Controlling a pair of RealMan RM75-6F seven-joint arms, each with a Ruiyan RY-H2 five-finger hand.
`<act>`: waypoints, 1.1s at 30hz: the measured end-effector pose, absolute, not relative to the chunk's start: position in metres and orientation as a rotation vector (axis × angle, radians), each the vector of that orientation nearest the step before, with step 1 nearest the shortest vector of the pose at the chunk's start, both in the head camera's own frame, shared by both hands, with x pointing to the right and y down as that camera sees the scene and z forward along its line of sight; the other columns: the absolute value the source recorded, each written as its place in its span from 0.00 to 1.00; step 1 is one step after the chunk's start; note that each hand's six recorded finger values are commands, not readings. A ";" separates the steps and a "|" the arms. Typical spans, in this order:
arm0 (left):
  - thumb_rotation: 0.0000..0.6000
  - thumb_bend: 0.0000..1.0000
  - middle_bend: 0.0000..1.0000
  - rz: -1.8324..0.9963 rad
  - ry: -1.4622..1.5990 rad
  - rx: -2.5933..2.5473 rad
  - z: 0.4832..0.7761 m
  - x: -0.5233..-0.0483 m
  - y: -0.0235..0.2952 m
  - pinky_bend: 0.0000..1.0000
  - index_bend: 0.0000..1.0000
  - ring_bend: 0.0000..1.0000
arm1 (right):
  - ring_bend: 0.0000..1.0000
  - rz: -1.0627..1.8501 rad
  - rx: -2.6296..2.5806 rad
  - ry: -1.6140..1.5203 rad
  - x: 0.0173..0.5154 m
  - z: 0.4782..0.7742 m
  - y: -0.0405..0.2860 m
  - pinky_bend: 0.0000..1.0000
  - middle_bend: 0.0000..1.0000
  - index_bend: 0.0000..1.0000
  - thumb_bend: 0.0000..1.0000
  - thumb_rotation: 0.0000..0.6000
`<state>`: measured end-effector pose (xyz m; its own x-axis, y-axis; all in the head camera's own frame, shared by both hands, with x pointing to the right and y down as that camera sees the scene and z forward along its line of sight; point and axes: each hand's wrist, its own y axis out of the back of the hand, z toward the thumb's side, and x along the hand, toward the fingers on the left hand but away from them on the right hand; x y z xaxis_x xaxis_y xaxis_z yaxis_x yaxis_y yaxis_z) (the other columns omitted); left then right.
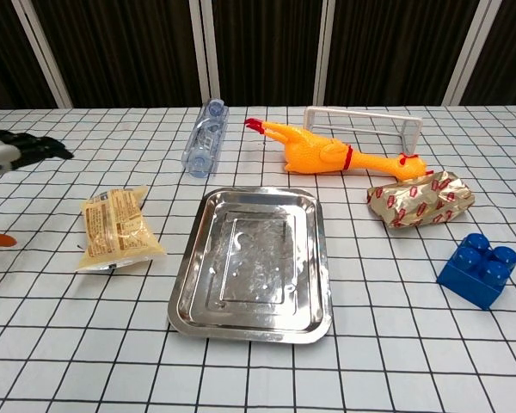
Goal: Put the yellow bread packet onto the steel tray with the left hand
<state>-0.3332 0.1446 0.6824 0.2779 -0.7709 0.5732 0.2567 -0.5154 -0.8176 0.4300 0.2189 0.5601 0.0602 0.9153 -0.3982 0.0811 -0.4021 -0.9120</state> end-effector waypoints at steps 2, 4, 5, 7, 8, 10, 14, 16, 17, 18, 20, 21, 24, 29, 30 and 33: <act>1.00 0.02 0.00 -1.398 0.449 -1.628 0.693 -0.314 0.141 0.00 0.00 0.00 | 0.00 1.426 -1.604 -1.034 0.433 0.558 0.218 0.00 0.00 0.00 0.33 1.00; 1.00 0.02 0.00 -1.392 0.420 -1.625 0.703 -0.300 0.139 0.00 0.00 0.00 | 0.00 1.424 -1.610 -1.052 0.437 0.555 0.217 0.00 0.00 0.00 0.33 1.00; 1.00 0.02 0.00 -1.388 0.400 -1.623 0.709 -0.290 0.138 0.00 0.00 0.00 | 0.00 1.423 -1.612 -1.060 0.438 0.554 0.216 0.00 0.00 0.00 0.33 1.00; 1.00 0.02 0.00 -1.379 0.374 -1.619 0.717 -0.276 0.135 0.00 0.00 0.00 | 0.00 1.419 -1.617 -1.073 0.442 0.551 0.216 0.00 0.00 0.00 0.33 1.00; 1.00 0.02 0.00 -1.372 0.362 -1.616 0.721 -0.268 0.134 0.00 0.00 0.00 | 0.00 1.418 -1.618 -1.076 0.443 0.550 0.215 0.00 0.00 0.00 0.33 1.00; 1.00 0.02 0.01 -1.359 0.356 -1.617 0.724 -0.255 0.132 0.00 0.00 0.00 | 0.00 1.418 -1.620 -1.075 0.444 0.549 0.215 0.00 0.00 0.00 0.33 1.00; 1.00 0.02 0.25 -1.344 0.350 -1.608 0.727 -0.240 0.126 0.09 0.13 0.12 | 0.00 1.424 -1.627 -1.076 0.445 0.550 0.214 0.00 0.00 0.00 0.33 1.00; 1.00 0.03 0.42 -1.347 0.348 -1.604 0.729 -0.236 0.123 0.18 0.27 0.28 | 0.00 1.422 -1.627 -1.078 0.445 0.550 0.213 0.00 0.00 0.00 0.33 1.00; 1.00 0.03 0.51 -1.345 0.350 -1.604 0.729 -0.231 0.121 0.24 0.35 0.36 | 0.00 1.420 -1.626 -1.078 0.445 0.549 0.213 0.00 0.00 0.00 0.33 1.00; 1.00 0.04 0.57 -1.340 0.354 -1.606 0.729 -0.227 0.120 0.29 0.39 0.42 | 0.00 1.417 -1.625 -1.078 0.444 0.549 0.213 0.00 0.00 0.00 0.33 1.00; 1.00 0.05 0.63 -1.328 0.366 -1.607 0.726 -0.224 0.119 0.34 0.45 0.49 | 0.00 1.415 -1.625 -1.075 0.444 0.549 0.214 0.00 0.00 0.00 0.33 1.00; 1.00 0.06 0.67 -1.320 0.373 -1.606 0.724 -0.222 0.119 0.38 0.48 0.52 | 0.00 1.415 -1.625 -1.074 0.444 0.549 0.214 0.00 0.00 0.00 0.33 1.00; 1.00 0.07 0.70 -1.308 0.381 -1.607 0.720 -0.220 0.122 0.42 0.51 0.56 | 0.00 1.419 -1.625 -1.076 0.444 0.549 0.214 0.00 0.00 0.00 0.33 1.00; 1.00 0.07 0.68 -1.298 0.406 -1.612 0.712 -0.218 0.123 0.43 0.51 0.56 | 0.00 1.414 -1.621 -1.083 0.444 0.547 0.216 0.00 0.00 0.00 0.33 1.00; 1.00 0.07 0.67 -1.288 0.413 -1.612 0.709 -0.217 0.123 0.43 0.51 0.56 | 0.00 1.415 -1.621 -1.083 0.444 0.547 0.216 0.00 0.00 0.00 0.33 1.00; 1.00 0.07 0.67 -1.239 0.437 -1.617 0.698 -0.208 0.123 0.43 0.51 0.56 | 0.00 1.421 -1.626 -1.081 0.443 0.548 0.216 0.00 0.00 0.00 0.33 1.00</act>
